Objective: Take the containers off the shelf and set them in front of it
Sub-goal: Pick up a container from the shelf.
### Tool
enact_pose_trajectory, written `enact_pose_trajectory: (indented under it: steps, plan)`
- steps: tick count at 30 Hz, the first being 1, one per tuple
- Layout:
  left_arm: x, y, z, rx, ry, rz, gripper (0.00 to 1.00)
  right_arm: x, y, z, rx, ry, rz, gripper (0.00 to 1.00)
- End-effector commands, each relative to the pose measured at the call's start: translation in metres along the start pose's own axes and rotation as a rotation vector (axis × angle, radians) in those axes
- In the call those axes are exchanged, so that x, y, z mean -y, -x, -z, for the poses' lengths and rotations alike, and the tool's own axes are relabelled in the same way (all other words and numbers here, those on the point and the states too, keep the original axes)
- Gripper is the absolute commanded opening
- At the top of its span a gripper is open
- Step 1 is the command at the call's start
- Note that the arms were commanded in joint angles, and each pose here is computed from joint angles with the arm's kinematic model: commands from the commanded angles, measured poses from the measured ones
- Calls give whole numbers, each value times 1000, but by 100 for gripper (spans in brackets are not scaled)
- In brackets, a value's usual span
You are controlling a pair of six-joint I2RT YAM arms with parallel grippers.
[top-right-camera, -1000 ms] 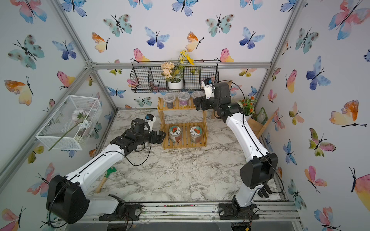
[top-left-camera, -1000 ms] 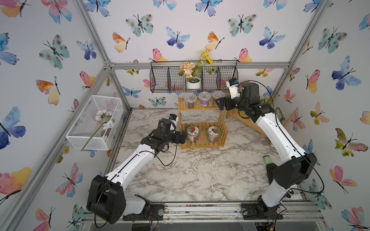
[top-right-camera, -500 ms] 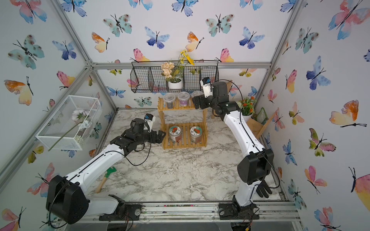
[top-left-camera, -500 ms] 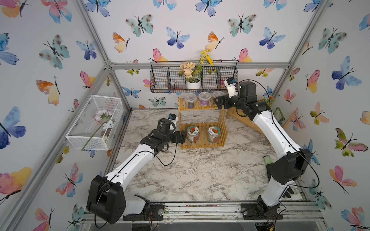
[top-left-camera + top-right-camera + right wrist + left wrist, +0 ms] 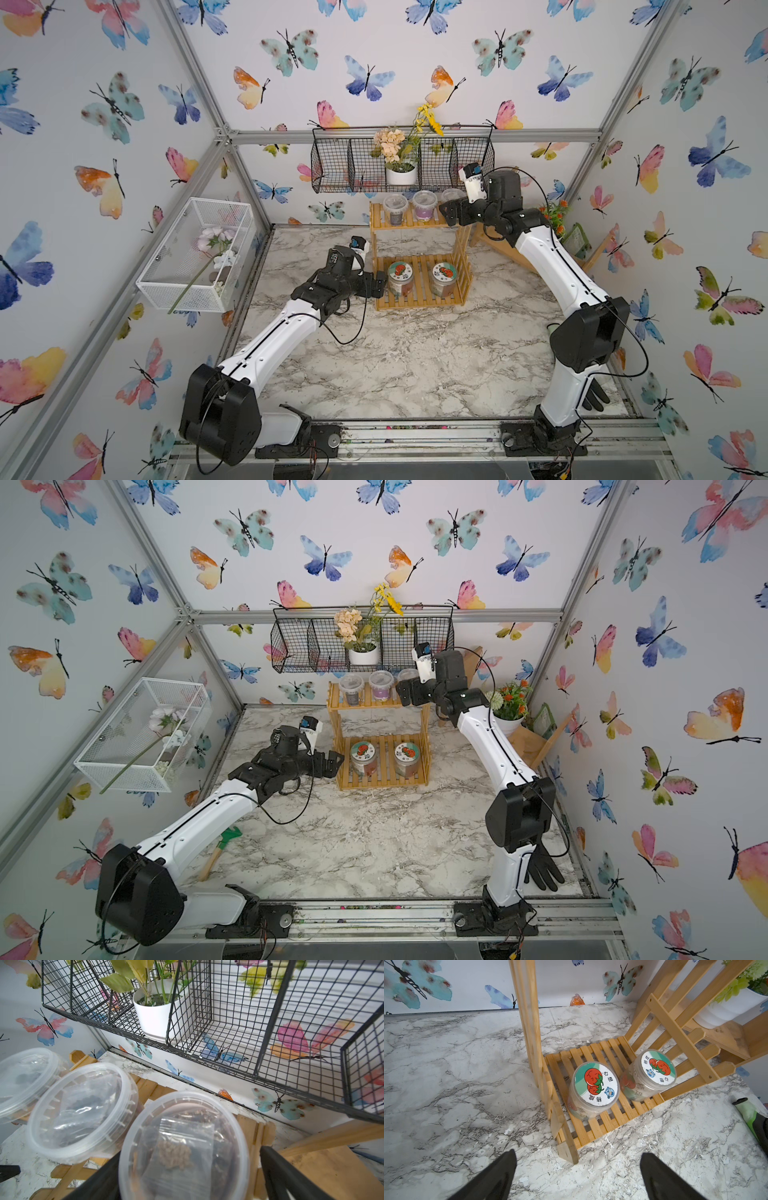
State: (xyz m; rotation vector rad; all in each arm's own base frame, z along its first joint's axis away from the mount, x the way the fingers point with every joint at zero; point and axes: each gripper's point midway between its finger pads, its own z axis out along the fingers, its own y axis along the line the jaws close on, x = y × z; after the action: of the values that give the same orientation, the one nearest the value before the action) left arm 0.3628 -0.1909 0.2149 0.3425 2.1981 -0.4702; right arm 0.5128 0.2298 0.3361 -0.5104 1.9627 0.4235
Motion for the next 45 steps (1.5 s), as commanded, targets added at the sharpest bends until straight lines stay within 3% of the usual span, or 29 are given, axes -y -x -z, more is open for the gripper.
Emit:
enact_pose_trajectory:
  steps: [1, 10, 17, 22, 45]
  plan:
    - [4, 4, 2, 16, -32, -11, 99, 0, 15, -2, 46, 12, 15, 98]
    - [4, 4, 1, 15, -32, -9, 99, -3, 20, -12, 59, 21, 17, 94]
    - [4, 4, 0, 16, -30, -6, 99, -4, 19, -11, 62, 27, 17, 70]
    - [4, 4, 0, 17, -29, -4, 99, -6, 21, -5, 71, 27, 19, 60]
    - [5, 7, -3, 21, -35, 0, 99, -36, 31, 56, 107, 89, 22, 56]
